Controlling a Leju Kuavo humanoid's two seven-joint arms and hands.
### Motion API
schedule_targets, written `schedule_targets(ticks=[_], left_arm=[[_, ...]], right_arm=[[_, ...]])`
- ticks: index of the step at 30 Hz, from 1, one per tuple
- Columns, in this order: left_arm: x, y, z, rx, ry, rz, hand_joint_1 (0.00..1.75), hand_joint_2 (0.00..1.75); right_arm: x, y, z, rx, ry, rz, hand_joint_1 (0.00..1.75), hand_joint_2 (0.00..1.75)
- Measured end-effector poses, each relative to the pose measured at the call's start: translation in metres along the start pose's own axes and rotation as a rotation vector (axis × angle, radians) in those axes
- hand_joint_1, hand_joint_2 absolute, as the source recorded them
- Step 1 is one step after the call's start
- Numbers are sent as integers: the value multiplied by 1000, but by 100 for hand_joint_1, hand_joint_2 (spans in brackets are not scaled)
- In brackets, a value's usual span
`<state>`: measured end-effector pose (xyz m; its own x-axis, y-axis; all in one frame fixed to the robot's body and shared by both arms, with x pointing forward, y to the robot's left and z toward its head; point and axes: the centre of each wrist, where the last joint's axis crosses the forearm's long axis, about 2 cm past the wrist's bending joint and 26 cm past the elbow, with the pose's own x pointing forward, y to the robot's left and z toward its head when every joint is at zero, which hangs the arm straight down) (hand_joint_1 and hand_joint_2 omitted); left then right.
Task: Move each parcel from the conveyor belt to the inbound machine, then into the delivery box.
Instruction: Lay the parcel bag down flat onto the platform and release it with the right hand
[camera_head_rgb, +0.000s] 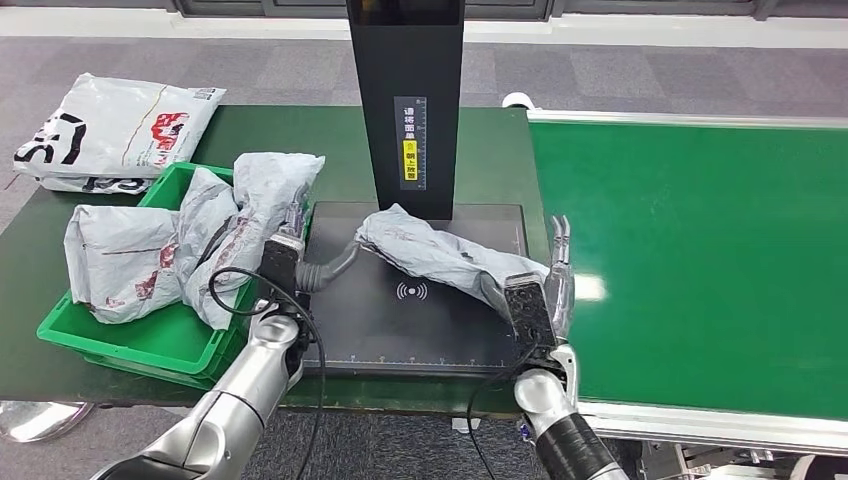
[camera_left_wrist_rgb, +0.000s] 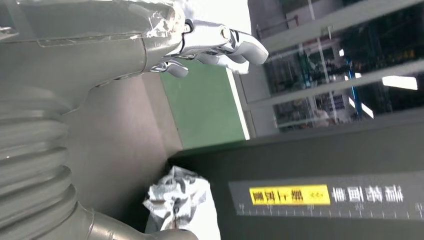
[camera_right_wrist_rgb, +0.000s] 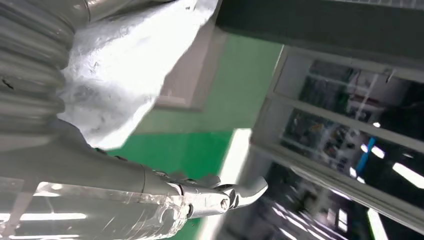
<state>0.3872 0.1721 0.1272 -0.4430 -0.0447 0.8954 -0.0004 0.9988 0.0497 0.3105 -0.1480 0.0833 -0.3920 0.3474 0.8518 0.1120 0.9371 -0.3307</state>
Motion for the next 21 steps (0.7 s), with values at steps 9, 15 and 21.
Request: schedule_targets(ticks=[9, 15, 21], left_arm=[[-2, -13, 9, -193, -11, -38, 0, 175], [-6, -24, 17, -343, -14, -100, 0, 175], [-7, -28, 21, -378, -7, -114, 0, 175]], right_arm=[[-11, -9, -9, -60, 140, -275, 0, 175], [-23, -18, -14, -96, 276, -509, 0, 175], [-28, -21, -13, -100, 314, -562, 0, 175]])
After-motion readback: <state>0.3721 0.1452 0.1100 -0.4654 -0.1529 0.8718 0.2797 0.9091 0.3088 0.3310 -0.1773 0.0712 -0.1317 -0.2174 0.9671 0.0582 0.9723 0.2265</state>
